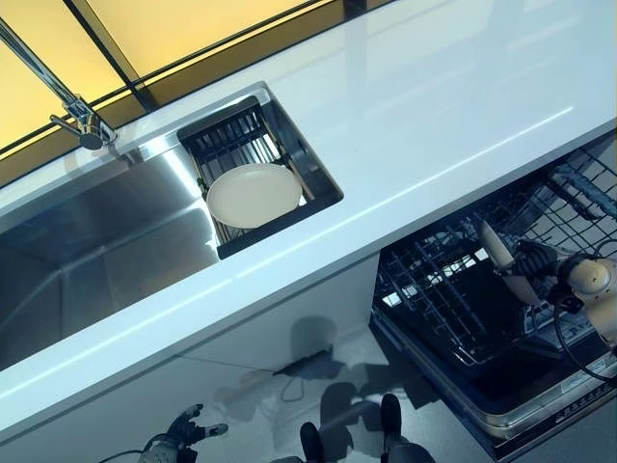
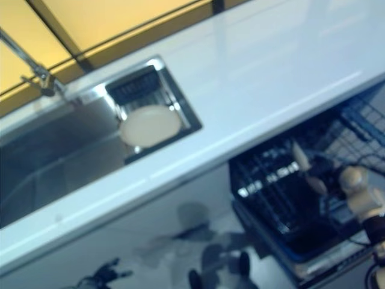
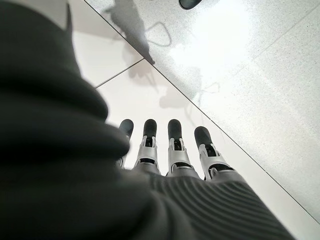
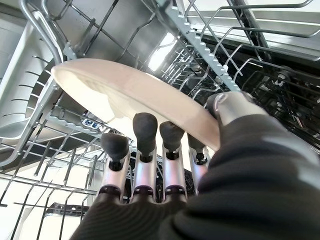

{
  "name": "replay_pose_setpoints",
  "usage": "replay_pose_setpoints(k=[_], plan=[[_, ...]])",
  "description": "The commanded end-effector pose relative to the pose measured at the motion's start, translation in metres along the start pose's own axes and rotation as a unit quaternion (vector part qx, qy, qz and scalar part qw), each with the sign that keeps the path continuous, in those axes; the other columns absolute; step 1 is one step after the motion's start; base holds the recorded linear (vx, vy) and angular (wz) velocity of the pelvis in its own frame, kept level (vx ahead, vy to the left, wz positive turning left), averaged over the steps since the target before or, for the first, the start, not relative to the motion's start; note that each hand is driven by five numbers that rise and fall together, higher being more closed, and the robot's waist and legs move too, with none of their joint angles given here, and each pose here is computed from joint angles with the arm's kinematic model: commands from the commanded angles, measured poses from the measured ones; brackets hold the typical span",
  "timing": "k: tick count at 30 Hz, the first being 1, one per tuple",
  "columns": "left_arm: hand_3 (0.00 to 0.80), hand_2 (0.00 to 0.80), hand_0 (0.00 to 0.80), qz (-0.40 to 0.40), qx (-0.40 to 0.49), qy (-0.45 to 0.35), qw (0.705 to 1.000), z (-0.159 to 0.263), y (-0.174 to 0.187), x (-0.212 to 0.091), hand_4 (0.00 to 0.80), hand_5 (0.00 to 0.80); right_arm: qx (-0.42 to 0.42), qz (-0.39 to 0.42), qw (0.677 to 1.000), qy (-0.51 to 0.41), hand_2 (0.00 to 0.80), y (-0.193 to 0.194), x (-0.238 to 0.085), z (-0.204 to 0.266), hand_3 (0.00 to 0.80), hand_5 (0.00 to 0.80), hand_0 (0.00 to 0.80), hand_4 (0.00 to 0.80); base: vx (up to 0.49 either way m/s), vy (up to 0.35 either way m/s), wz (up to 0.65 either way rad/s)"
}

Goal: Take plates into dishwasher

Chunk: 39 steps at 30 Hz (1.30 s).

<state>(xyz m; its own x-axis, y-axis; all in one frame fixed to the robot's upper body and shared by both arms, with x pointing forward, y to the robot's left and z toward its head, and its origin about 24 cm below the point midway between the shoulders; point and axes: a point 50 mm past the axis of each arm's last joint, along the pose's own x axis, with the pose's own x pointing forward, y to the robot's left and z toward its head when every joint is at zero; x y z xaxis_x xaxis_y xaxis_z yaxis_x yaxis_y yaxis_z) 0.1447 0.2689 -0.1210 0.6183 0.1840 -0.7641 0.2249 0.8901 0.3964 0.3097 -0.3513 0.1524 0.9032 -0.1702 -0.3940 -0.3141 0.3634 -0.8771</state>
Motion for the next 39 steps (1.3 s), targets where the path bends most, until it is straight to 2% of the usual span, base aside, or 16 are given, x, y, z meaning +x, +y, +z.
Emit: replay_pose_setpoints(k=[1, 2, 13, 22, 27, 32, 35, 39], plan=[[0.000, 0.000, 0.000, 0.019, 0.009, 0.007, 1.000, -0.003, 0.017, 0.001, 0.000, 0.000, -0.017, -0.032, 0.998, 0.047, 0.800, -0.010, -0.002, -0.018, 0.800, 0.800, 0.800, 0.800, 0.000, 0.000, 0.00], [0.000, 0.000, 0.000, 0.020, 0.009, 0.008, 1.000, -0.003, 0.017, 0.000, 0.000, 0.000, -0.015, -0.043, 0.998, 0.045, 0.000, -0.011, -0.003, -0.017, 0.000, 0.000, 0.000, 0.000, 0.000, 0.000, 0.00], [0.000, 0.000, 0.000, 0.032, 0.007, 0.020, 0.999, -0.011, 0.022, -0.002, 0.000, 0.000, 0.030, -0.080, 0.996, 0.023, 0.000, -0.027, -0.012, -0.010, 0.000, 0.000, 0.000, 0.000, 0.000, 0.000, 0.00], [0.000, 0.000, 0.000, 0.048, 0.004, 0.041, 0.998, -0.025, 0.028, -0.007, 0.000, 0.000, 0.068, -0.047, 0.996, 0.041, 0.000, -0.046, -0.031, -0.017, 0.000, 0.000, 0.000, 0.000, 0.008, 0.009, 0.00], [0.000, 0.000, 0.000, 0.057, 0.000, 0.047, 0.997, -0.029, 0.033, -0.008, 0.000, 0.000, 0.031, -0.021, 0.993, 0.114, 0.000, -0.061, -0.047, -0.038, 0.000, 0.000, 0.000, 0.000, 0.019, 0.047, 0.00], [0.000, 0.000, 0.000, 0.065, -0.006, 0.052, 0.997, -0.028, 0.040, -0.009, 0.000, 0.000, -0.014, -0.014, 0.975, 0.220, 0.000, -0.084, -0.069, -0.063, 0.000, 0.000, 0.000, 0.000, 0.016, 0.042, 0.01], [0.000, 0.000, 0.000, 0.068, -0.008, 0.054, 0.996, -0.027, 0.041, -0.008, 0.000, 0.000, -0.036, -0.080, 0.968, 0.234, 0.000, -0.118, -0.082, -0.055, 0.000, 0.000, 0.000, 0.000, -0.004, 0.048, 0.04], [0.000, 0.000, 0.000, 0.071, -0.014, 0.054, 0.996, -0.028, 0.039, -0.008, 0.000, 0.000, -0.054, -0.159, 0.965, 0.203, 0.000, -0.154, -0.089, -0.027, 0.000, 0.000, 0.000, 0.000, -0.015, 0.060, 0.03]])
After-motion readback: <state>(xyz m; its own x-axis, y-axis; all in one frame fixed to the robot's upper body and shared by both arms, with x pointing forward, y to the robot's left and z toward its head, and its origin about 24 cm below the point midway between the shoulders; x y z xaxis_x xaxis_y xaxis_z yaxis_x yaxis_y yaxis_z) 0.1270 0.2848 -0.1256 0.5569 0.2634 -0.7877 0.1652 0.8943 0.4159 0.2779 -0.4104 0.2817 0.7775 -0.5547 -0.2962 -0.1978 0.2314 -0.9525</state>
